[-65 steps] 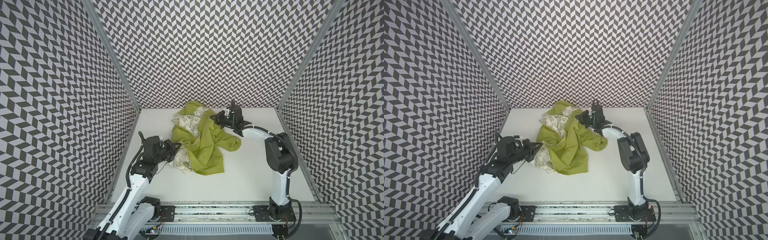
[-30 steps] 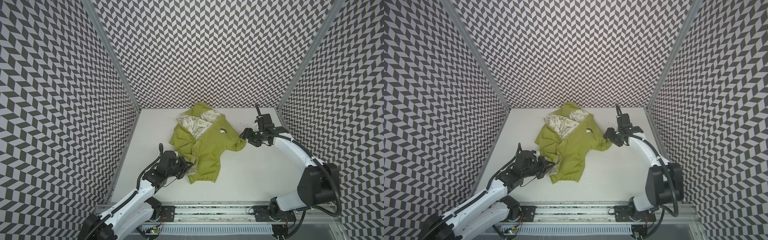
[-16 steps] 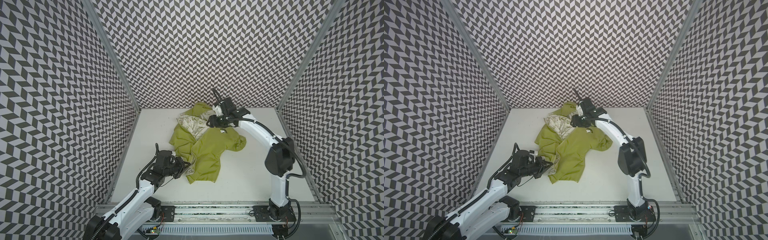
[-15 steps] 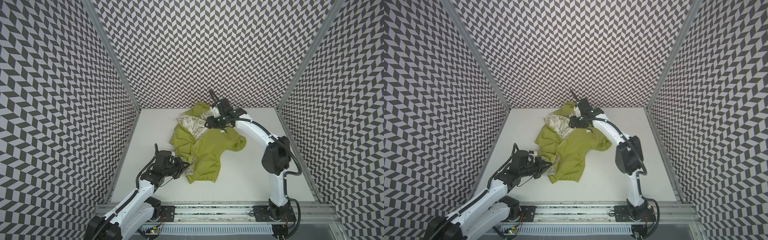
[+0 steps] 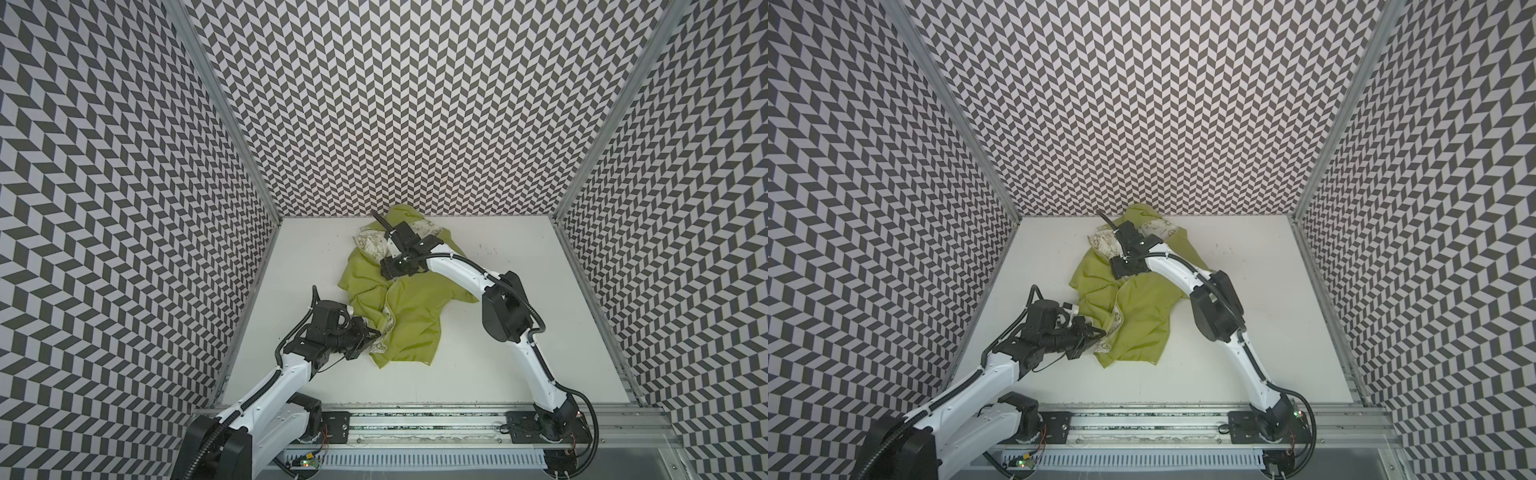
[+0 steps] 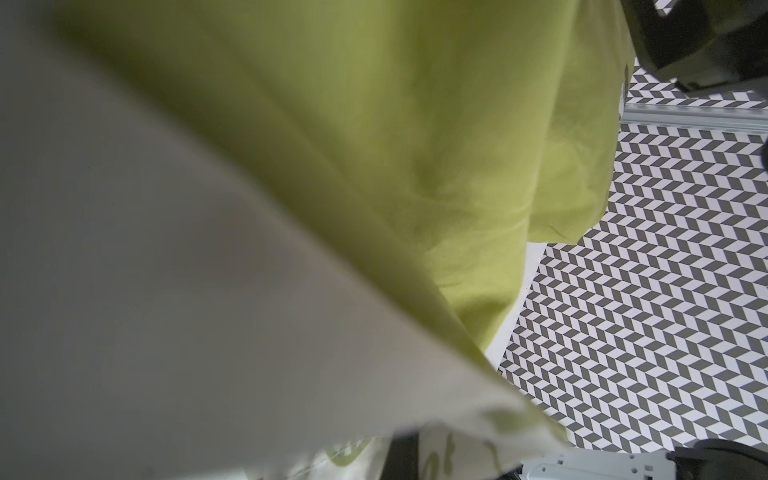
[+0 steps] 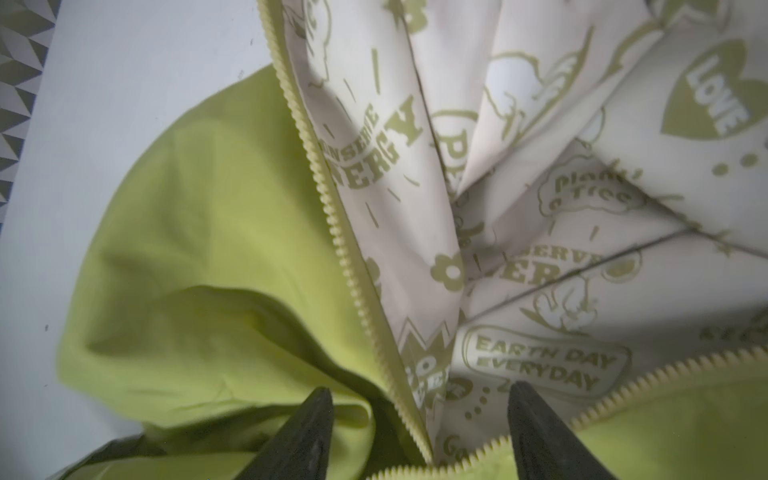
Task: Zip up the jacket
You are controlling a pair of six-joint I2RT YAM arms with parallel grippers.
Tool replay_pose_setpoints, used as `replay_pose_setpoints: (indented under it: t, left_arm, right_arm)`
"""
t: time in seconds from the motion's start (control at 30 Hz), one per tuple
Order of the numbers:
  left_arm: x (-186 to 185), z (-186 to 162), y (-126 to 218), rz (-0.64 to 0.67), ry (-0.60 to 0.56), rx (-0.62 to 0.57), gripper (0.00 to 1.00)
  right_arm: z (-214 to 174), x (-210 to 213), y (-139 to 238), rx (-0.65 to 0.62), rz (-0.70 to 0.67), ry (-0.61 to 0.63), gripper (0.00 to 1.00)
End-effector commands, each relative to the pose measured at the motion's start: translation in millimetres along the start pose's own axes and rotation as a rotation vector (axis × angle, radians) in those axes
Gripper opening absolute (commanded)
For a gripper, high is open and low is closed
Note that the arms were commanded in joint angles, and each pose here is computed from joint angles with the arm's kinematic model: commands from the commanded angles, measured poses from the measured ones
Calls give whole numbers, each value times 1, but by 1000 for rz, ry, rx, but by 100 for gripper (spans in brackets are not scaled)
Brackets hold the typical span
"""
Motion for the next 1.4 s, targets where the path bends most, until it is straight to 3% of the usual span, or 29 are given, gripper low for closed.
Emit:
replay_pose_setpoints:
  t: [0.0, 0.17, 0.23, 0.33, 0.47, 0.53, 0.8, 1.03, 1.37]
  left_arm:
    - [-3, -1, 3, -5, -8, -5, 0]
    - [-1, -3, 5, 14, -14, 0, 0]
    - [2, -5, 6, 28, -15, 10, 0]
    - [1, -7, 8, 31, -30, 15, 0]
    - [-5, -5, 7, 32, -71, 18, 0]
    - [-7, -2, 5, 39, -88, 16, 0]
    - [-26, 16, -15, 39, -180, 35, 0]
    - [-58, 19, -52, 44, -323, 154, 0]
    - [-102, -3, -119, 25, -479, 430, 0]
  right_arm:
    - [18, -9, -15, -67, -53, 24, 72]
    - [25, -19, -36, -82, -97, 2, 74]
    - [26, -22, -42, -97, -108, -20, 67]
    - [28, -27, -48, -122, -103, -66, 49]
    - [34, -42, -42, -153, -101, -132, 11]
    - [35, -60, -34, -170, -115, -186, 3]
    - [13, -161, 2, -169, -171, -434, 0]
    - [-37, -225, 58, -169, -203, -620, 0]
    - [-122, -254, 161, -217, -219, -876, 0]
Point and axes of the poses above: each gripper's point midway between its finger pads, its own y axis back along the fingers, its own x axis along the line the jaws close on, z = x × y, the point moved 2 cm from there along y, back along the fingers, and after that the axes turned 15 degrees about y, right-handed, at the moved point
